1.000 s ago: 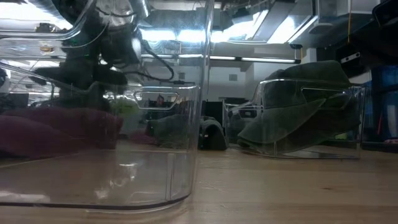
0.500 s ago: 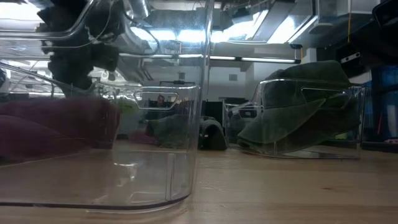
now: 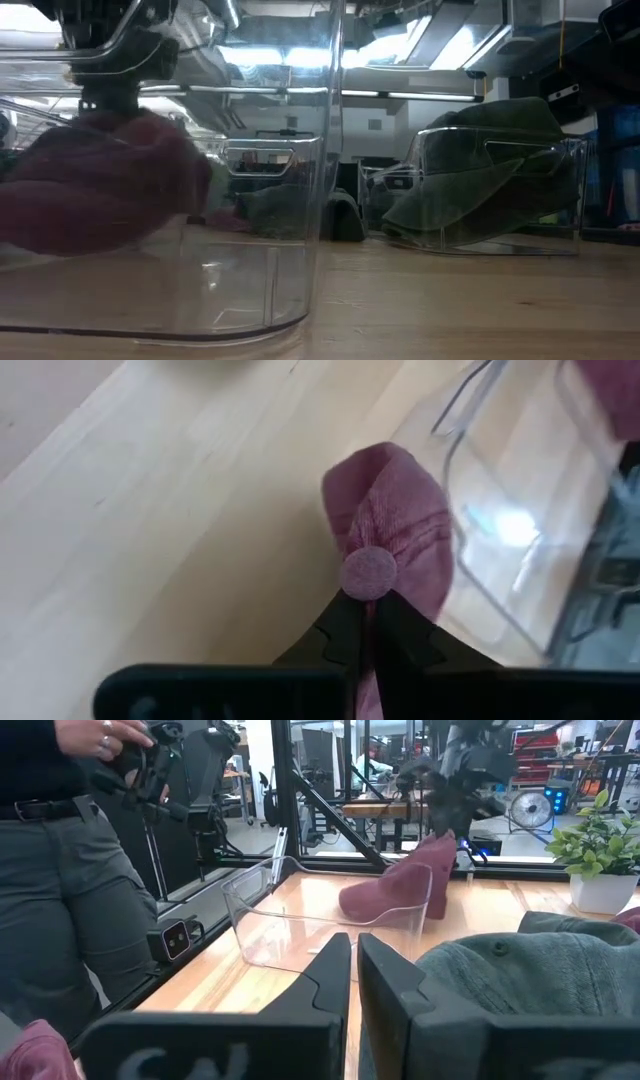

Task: Pick & Place hat
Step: Put the bottom left red cap into the left transparent bin

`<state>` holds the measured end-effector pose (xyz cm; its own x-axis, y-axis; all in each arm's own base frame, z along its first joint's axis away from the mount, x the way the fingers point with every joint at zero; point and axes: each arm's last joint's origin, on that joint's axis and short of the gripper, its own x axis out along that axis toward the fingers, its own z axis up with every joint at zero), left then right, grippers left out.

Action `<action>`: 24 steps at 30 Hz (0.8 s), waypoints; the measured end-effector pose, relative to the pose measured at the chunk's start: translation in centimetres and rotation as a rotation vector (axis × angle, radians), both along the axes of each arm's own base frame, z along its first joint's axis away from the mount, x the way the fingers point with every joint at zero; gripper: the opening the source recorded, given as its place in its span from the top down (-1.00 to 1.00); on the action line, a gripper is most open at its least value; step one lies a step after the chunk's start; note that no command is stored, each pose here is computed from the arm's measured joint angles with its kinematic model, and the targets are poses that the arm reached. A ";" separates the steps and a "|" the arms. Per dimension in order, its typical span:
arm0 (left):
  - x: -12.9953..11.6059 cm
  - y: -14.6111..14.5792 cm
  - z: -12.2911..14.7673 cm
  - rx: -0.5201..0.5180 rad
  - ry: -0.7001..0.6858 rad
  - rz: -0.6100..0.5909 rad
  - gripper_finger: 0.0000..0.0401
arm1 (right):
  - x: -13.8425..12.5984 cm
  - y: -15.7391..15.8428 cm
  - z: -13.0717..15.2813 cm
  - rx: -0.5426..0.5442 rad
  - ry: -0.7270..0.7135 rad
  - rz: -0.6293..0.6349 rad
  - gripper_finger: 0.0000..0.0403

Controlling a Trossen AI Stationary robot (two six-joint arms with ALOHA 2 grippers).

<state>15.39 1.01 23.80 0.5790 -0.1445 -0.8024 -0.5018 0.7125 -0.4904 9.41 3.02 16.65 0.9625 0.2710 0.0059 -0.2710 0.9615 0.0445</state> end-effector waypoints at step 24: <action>-3.0 -1.9 2.5 -0.108 -0.177 -0.001 0.97 | 0.0 0.0 0.0 0.000 0.000 0.000 0.87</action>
<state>12.42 -0.85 26.35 0.7094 -0.2246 -0.6681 -0.4003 0.6517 -0.6442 9.41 3.02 16.64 0.9625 0.2712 0.0057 -0.2712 0.9615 0.0445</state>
